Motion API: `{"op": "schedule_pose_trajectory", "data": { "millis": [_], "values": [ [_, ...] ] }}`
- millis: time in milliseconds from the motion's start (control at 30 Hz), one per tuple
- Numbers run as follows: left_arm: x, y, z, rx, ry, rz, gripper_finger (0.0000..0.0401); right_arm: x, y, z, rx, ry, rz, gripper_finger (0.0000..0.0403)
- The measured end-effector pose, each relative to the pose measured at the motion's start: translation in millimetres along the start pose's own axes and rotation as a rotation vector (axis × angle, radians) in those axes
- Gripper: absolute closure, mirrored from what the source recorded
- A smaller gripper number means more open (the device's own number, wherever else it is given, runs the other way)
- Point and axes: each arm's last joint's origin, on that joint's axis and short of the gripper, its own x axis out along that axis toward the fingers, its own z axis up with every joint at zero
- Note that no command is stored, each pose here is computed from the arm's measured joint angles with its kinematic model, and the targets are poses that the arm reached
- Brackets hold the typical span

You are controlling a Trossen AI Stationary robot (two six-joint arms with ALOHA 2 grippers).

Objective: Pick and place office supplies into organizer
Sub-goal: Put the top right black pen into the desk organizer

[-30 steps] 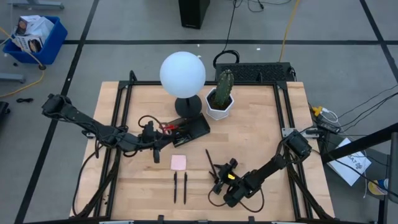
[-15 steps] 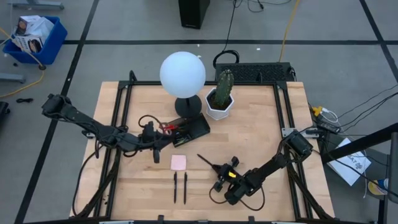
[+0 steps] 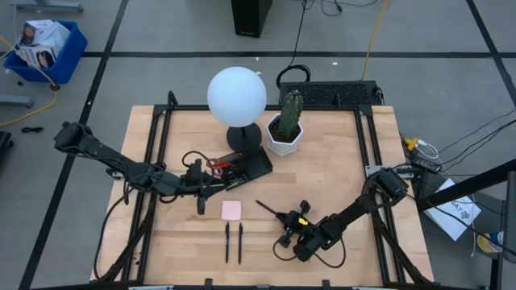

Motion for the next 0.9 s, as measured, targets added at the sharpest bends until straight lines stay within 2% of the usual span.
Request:
{"op": "schedule_pose_trajectory", "data": {
  "millis": [200,367,467,633,767,900],
  "values": [
    [0,0,1,-0.028,-0.002,-0.010,0.0215,-2,0,17,-0.064,-0.028,0.021,0.0377],
    [0,-1,3,-0.048,-0.025,-0.016,0.0179,-4,2,29,-0.090,-0.063,0.033,0.0377],
    [0,-2,5,-0.038,-0.043,-0.029,0.0174,-7,2,39,-0.108,-0.089,0.039,0.0377],
    [-1,-7,8,0.020,-0.067,-0.116,0.0183,-16,3,59,-0.156,-0.146,0.057,0.0377],
    [-3,-12,10,0.091,-0.086,-0.182,0.0197,-27,10,83,-0.175,-0.251,0.122,0.0377],
    [-4,-13,15,0.080,-0.126,-0.200,0.0213,-39,14,105,-0.206,-0.350,0.208,0.0377]
  ]
}}
